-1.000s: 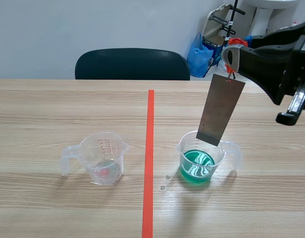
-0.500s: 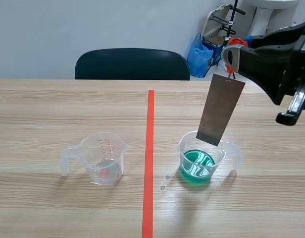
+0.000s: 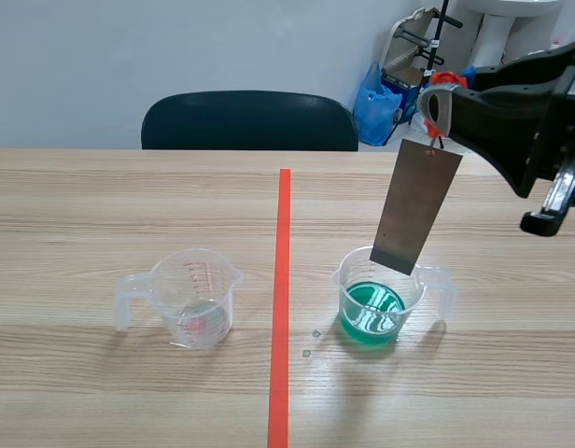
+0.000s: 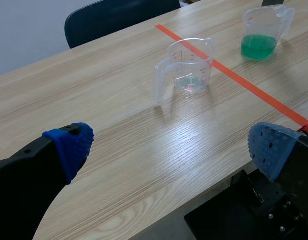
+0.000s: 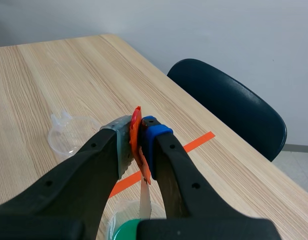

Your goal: Do the redox reaction experiment

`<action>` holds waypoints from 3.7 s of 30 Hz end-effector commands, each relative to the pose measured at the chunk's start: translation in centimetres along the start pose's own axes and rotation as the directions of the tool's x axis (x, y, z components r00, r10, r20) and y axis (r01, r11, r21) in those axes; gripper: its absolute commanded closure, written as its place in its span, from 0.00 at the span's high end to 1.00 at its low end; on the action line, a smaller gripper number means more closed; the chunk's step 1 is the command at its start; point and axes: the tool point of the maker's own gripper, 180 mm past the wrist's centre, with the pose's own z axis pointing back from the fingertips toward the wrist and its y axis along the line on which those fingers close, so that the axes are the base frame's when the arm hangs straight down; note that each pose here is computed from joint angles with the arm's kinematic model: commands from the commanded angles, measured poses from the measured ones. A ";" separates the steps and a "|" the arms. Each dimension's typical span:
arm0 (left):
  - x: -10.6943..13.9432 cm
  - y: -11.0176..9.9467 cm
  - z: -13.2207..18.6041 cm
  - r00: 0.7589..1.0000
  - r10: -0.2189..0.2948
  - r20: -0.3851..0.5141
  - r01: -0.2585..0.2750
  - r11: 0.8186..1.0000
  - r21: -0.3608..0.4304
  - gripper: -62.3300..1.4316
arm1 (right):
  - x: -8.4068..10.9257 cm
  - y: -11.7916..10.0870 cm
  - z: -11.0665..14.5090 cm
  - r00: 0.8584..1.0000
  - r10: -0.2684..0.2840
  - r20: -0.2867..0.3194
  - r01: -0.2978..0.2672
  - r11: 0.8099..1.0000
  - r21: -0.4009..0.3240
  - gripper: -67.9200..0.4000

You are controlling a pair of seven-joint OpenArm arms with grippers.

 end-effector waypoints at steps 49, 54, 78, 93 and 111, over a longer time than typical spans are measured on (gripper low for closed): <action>0.5 -0.1 -0.2 1.000 0.001 0.024 -0.001 1.000 0.001 1.00 | -3.3 0.5 -0.5 1.000 0.006 0.018 -0.006 0.999 -0.049 0.02; 0.5 -0.1 -0.2 1.000 0.001 0.022 -0.001 1.000 0.001 1.00 | -4.1 0.6 -0.7 1.000 -0.014 0.025 0.015 0.998 -0.055 0.02; 0.5 -0.1 -0.2 1.000 0.001 0.022 -0.001 1.000 0.001 1.00 | -9.1 0.9 -1.6 0.999 -0.049 0.007 0.050 0.998 -0.032 0.02; 0.5 -0.1 -0.2 1.000 0.001 0.022 -0.001 1.000 0.001 1.00 | -9.8 1.0 -1.4 0.999 -0.040 0.031 0.041 0.998 -0.038 0.02; 0.5 -0.1 -0.2 1.000 0.001 0.022 -0.001 1.000 0.001 1.00 | -9.8 1.0 -1.4 0.999 -0.040 0.033 0.042 0.998 -0.038 0.02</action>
